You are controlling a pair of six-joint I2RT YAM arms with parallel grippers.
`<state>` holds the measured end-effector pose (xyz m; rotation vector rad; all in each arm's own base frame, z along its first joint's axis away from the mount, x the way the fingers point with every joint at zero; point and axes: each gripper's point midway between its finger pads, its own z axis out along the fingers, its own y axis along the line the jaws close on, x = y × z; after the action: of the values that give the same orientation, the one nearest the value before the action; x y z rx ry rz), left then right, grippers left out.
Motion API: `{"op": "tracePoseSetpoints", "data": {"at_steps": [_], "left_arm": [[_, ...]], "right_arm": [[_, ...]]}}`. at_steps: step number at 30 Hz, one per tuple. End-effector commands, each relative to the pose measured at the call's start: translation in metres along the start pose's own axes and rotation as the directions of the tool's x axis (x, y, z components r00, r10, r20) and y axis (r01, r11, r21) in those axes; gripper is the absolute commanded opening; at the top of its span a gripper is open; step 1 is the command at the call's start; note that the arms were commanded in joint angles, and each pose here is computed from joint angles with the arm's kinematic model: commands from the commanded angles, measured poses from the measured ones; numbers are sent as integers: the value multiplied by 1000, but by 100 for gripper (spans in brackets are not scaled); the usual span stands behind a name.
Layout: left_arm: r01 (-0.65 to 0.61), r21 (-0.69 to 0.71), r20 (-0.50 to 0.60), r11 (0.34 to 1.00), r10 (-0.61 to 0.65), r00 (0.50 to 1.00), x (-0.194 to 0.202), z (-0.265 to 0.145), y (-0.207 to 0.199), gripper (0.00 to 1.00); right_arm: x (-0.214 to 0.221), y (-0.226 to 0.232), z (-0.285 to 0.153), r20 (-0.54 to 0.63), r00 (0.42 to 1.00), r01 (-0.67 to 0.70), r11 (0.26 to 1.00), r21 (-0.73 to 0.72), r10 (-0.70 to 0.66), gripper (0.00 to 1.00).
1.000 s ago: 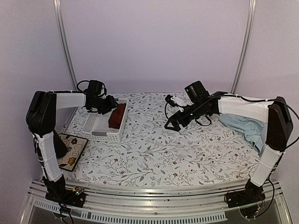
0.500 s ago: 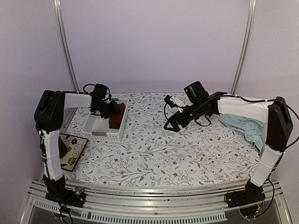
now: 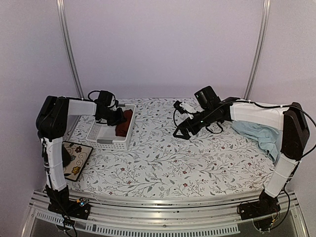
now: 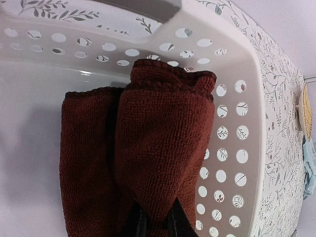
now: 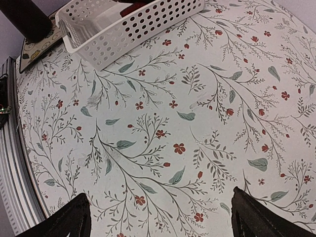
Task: Roll the towels
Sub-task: Adjust the towel in the bin.
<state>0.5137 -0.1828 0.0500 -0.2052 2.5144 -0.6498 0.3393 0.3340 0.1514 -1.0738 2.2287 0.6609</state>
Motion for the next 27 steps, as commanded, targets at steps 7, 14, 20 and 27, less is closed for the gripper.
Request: {"op": "tracePoseSetpoints", "data": {"at_steps": [7, 14, 20, 27], "left_arm": [[137, 316, -46, 939, -129, 991, 20, -5, 2, 11], [144, 423, -49, 895, -136, 989, 18, -10, -12, 11], [186, 456, -61, 870, -178, 982, 16, -7, -14, 12], [207, 446, -56, 871, -204, 977, 10, -1, -11, 15]], "right_arm": [[8, 4, 6, -23, 1000, -1, 1000, -22, 1, 99], [3, 6, 9, -22, 1000, 0, 999, -38, -1, 99], [4, 6, 11, -29, 1000, 4, 999, -41, -6, 99], [7, 7, 13, -39, 999, 2, 999, -51, -4, 99]]}}
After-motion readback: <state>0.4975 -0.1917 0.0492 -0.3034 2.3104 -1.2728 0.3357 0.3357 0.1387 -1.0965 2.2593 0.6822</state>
